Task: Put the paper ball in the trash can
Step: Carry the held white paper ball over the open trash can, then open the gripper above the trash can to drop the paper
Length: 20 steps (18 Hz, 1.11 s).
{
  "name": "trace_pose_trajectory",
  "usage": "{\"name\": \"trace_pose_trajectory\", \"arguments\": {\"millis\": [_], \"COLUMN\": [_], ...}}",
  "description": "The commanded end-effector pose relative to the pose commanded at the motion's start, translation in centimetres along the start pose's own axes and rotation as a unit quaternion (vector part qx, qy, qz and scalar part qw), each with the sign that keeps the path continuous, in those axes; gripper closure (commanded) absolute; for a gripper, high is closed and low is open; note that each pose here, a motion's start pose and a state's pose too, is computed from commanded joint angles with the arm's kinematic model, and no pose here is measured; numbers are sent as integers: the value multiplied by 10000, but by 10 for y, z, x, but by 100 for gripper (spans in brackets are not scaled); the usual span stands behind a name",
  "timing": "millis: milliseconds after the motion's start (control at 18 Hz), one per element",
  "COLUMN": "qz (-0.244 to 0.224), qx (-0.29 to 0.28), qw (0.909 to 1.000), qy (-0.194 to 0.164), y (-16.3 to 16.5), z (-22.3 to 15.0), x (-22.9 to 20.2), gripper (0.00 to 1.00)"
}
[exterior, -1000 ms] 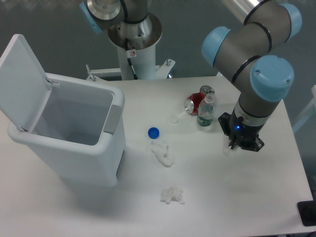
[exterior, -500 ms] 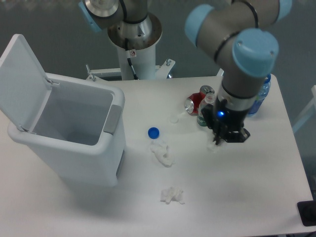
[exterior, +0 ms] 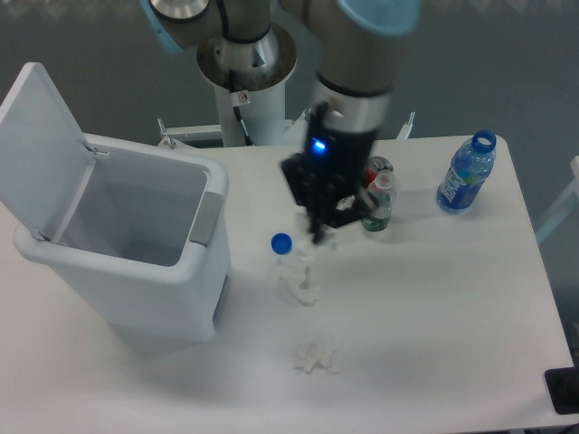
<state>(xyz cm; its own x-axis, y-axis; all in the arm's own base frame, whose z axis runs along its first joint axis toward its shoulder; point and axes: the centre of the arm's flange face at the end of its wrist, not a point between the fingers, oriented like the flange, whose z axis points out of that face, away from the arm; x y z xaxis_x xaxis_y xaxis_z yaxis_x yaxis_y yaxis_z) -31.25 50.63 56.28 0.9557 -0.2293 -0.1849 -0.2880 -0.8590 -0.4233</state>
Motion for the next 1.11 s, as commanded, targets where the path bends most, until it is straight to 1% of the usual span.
{"name": "trace_pose_trajectory", "arguments": {"millis": [56, 222, 444, 556, 667, 722, 778, 889, 1111], "qz": [-6, 22, 200, 325, 359, 406, 414, 417, 343], "qx": [56, 195, 219, 173, 103, 91, 74, 89, 65], "qw": [10000, 9998, 9995, 9989, 9985, 9983, 9982, 9982, 9986], "qy": [-40, 2, 146, 283, 389, 407, 430, 423, 407], "y": [-9, -39, -56, -55, -45, -42, -41, -41, -39], "z": [-4, -7, -4, 1, 7, 8, 10, 9, 10], "x": [9, 43, 76, 96, 112, 115, 116, 116, 113], "gripper": [100, 100, 100, 85, 75, 66, 47, 0, 0]}}
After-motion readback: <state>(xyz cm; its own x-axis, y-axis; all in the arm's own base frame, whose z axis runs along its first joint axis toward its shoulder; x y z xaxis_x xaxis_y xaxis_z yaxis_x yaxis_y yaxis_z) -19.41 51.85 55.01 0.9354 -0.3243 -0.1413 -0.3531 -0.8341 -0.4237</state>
